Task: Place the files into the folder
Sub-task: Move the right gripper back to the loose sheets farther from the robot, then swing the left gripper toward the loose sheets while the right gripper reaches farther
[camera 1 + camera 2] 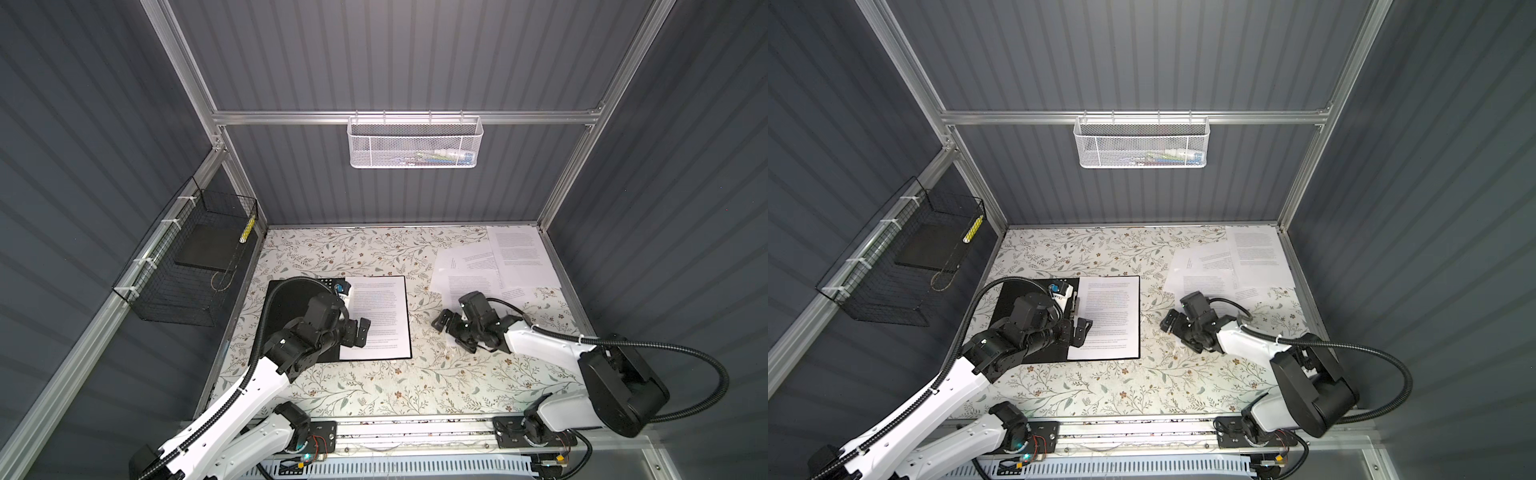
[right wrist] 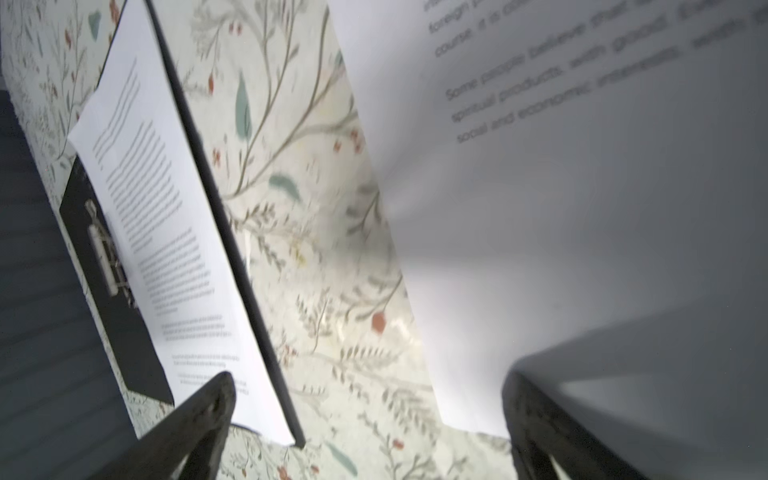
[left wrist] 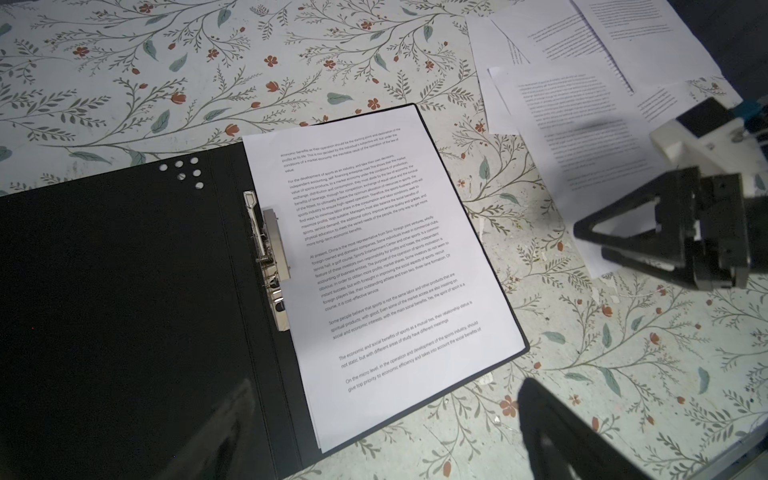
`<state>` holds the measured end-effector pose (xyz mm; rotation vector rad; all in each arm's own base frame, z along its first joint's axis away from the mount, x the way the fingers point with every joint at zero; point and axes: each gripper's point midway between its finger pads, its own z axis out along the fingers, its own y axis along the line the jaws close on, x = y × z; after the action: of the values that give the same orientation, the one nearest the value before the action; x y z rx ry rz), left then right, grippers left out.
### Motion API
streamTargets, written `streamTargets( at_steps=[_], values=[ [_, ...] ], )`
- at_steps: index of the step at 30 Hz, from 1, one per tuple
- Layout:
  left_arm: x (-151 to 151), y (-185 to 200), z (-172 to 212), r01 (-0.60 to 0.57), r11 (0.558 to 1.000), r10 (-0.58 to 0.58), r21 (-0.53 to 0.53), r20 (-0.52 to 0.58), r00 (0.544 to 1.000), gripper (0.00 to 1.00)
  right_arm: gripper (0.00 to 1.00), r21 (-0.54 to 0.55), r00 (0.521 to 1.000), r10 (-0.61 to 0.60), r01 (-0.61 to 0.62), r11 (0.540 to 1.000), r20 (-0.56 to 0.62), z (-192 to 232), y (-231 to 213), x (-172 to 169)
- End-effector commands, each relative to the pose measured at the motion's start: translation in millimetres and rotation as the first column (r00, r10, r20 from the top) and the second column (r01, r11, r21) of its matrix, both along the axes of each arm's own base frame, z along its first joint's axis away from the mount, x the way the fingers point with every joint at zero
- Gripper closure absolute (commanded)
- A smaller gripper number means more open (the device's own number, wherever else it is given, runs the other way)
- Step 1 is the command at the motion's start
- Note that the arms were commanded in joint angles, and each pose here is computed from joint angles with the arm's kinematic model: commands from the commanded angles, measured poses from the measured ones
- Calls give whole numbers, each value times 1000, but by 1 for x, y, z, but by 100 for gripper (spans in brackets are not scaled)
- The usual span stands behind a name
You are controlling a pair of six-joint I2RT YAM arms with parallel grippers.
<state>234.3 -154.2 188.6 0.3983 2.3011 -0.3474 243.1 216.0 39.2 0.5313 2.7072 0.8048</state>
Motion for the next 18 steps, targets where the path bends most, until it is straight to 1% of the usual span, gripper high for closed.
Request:
streamTargets(
  at_steps=[1,2,4,6,8,10,11,12,14,15,18],
  values=[
    [0,-4,19,27,999,-25,-44,40,999,0,1,-83,984,-62,49,995,-167,-24,-12,-47],
    [-1,-5,19,30,998,-28,-49,39,999,0,1,-91,988,-55,43,995,-141,-14,-14,-44],
    [-4,-12,20,65,995,-63,-78,29,998,0,1,-131,998,-36,29,991,-50,11,-25,-31],
    [-11,-29,17,141,982,-143,-129,-8,990,0,1,-145,999,-26,31,989,37,37,-38,-15],
    [-20,-54,12,224,951,-246,-213,-83,966,0,1,-102,993,-21,32,994,112,60,-49,3],
    [-25,-78,9,249,920,-309,-304,-168,936,0,1,-6,976,-29,31,1000,214,88,-59,24],
    [-26,-89,8,258,911,-326,-322,-181,928,0,1,8,967,-36,35,999,253,98,-65,32],
    [-29,-106,7,290,898,-360,-330,-176,916,0,1,2,957,-43,44,999,285,106,-73,39],
    [-34,-139,4,356,893,-402,-274,-132,906,0,1,-15,947,-56,64,998,317,117,-89,49],
    [-33,-157,-1,375,893,-415,-250,-135,900,0,1,-18,946,-63,73,997,318,119,-96,53],
    [-33,-212,-20,426,867,-480,-260,-204,853,0,1,-20,946,-100,112,994,309,117,-118,62]
  ],
)
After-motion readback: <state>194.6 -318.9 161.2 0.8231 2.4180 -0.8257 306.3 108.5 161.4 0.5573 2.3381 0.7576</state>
